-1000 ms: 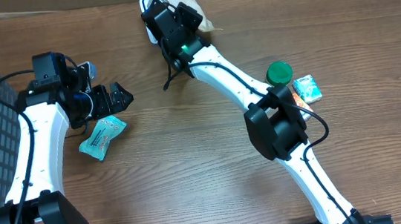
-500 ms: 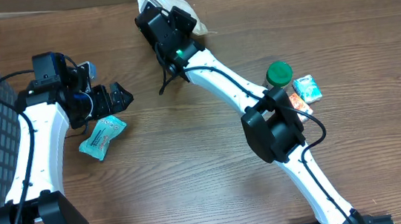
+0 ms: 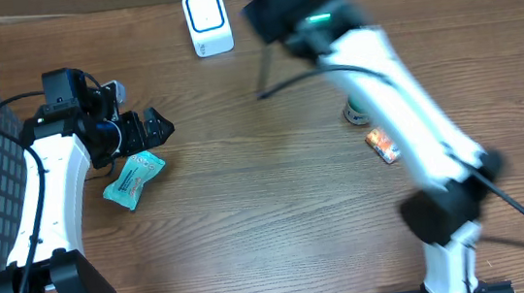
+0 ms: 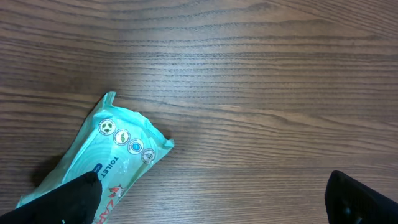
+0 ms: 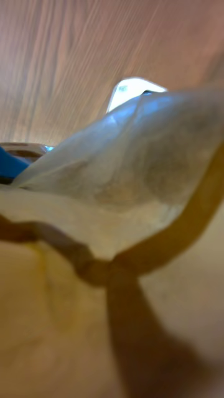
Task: Scan the item barcode
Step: 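Carry the bread bag right and lower it beside the jar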
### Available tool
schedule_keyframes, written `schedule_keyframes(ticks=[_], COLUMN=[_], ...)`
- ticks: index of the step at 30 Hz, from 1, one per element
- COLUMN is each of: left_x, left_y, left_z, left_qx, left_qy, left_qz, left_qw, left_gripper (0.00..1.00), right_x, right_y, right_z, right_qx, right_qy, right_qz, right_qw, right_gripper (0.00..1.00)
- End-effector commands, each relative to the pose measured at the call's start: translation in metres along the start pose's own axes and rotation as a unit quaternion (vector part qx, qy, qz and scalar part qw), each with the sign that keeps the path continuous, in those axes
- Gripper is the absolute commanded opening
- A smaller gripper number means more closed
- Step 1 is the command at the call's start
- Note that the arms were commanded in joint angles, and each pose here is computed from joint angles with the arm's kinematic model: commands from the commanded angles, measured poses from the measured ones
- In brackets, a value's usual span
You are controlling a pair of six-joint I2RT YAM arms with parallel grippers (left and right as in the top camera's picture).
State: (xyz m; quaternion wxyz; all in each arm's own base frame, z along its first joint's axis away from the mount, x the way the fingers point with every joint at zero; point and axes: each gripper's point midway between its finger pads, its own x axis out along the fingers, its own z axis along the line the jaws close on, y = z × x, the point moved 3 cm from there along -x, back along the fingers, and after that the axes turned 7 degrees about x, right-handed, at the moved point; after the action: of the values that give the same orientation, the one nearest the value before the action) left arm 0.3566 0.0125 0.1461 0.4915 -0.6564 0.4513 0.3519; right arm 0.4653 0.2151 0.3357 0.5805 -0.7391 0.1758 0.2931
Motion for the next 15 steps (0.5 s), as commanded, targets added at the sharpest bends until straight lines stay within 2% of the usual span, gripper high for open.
schedule_keyframes(ticks=[1, 5, 6, 12, 15], left_x=[-0.003, -0.003, -0.003, -0.003, -0.003], left_y=[-0.003, -0.003, -0.003, -0.003, -0.003], left_z=[0.001, 0.001, 0.001, 0.001, 0.001], left_qx=[0.006, 0.006, 0.006, 0.006, 0.006], left_qy=[-0.003, -0.003, -0.003, -0.003, -0.003], left_qz=[-0.006, -0.006, -0.006, -0.006, -0.006], left_qw=[1.0, 1.0, 1.0, 1.0, 1.0], left_gripper=[1.0, 1.0, 0.99, 0.99, 0.99], right_x=[-0.067, -0.099, -0.105, -0.099, -0.089], right_y=[-0.008, 0.032, 0.054, 0.133, 0.16], right_z=[-0.041, -0.102, -0.126, -0.19, -0.199], right_qx=[0.17, 0.283, 0.318, 0.412, 0.428], right_qy=[-0.051, 0.011, 0.045, 0.137, 0.149], right_qz=[-0.009, 0.057, 0.094, 0.23, 0.273], right_qw=[0.984, 0.957, 0.942, 0.871, 0.849], right_gripper=[0.04, 0.04, 0.04, 0.04, 0.04])
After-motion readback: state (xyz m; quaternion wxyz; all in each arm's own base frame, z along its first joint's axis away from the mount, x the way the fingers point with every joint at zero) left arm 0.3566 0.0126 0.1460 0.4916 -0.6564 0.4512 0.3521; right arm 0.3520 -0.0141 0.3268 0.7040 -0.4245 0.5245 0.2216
